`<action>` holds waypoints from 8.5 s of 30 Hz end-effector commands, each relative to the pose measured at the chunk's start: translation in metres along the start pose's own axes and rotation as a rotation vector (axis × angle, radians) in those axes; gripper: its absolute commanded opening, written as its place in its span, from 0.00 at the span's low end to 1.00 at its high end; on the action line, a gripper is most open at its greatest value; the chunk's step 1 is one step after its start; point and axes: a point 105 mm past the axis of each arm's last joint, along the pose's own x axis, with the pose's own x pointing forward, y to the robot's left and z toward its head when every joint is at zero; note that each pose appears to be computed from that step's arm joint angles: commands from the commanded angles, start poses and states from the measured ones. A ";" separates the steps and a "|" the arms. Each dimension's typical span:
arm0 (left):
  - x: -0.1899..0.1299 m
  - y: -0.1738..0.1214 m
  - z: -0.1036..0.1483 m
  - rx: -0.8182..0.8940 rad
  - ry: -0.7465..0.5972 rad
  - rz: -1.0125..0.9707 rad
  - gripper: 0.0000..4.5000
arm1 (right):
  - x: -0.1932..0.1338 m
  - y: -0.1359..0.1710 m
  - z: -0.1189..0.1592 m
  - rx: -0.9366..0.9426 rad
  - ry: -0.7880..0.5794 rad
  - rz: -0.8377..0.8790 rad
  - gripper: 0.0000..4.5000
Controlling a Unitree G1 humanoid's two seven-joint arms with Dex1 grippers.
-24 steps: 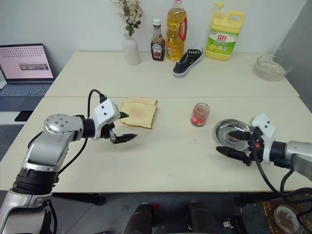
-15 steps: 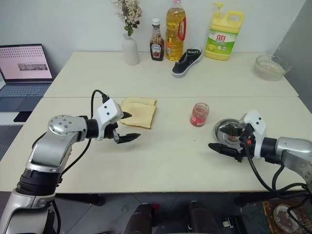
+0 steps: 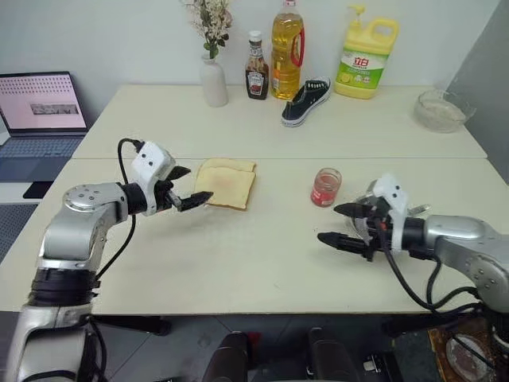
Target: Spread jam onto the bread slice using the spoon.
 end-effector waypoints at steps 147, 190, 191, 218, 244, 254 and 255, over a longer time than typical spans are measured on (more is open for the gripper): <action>0.042 -0.157 0.065 0.389 -0.204 -0.640 1.00 | -0.112 -0.134 -0.012 0.678 -0.577 -0.546 0.00; 0.037 -0.127 0.059 0.319 -0.199 -0.456 1.00 | 0.037 -0.114 0.032 -0.100 -0.256 -0.466 0.00; 0.037 -0.127 0.060 0.320 -0.200 -0.456 1.00 | 0.040 -0.112 0.029 -0.079 -0.253 -0.455 0.00; 0.045 -0.125 0.065 0.343 -0.224 -0.473 1.00 | -0.003 -0.134 0.061 0.649 -0.588 -0.495 0.00; 0.007 -0.116 0.034 0.349 -0.086 -0.587 1.00 | -0.003 -0.061 0.107 0.597 -0.632 -0.114 0.00; 0.008 -0.119 0.038 0.341 -0.106 -0.554 1.00 | -0.031 -0.108 0.107 0.628 -0.693 -0.274 0.00; 0.009 -0.119 0.039 0.344 -0.110 -0.554 1.00 | -0.034 -0.113 0.104 0.621 -0.687 -0.300 0.00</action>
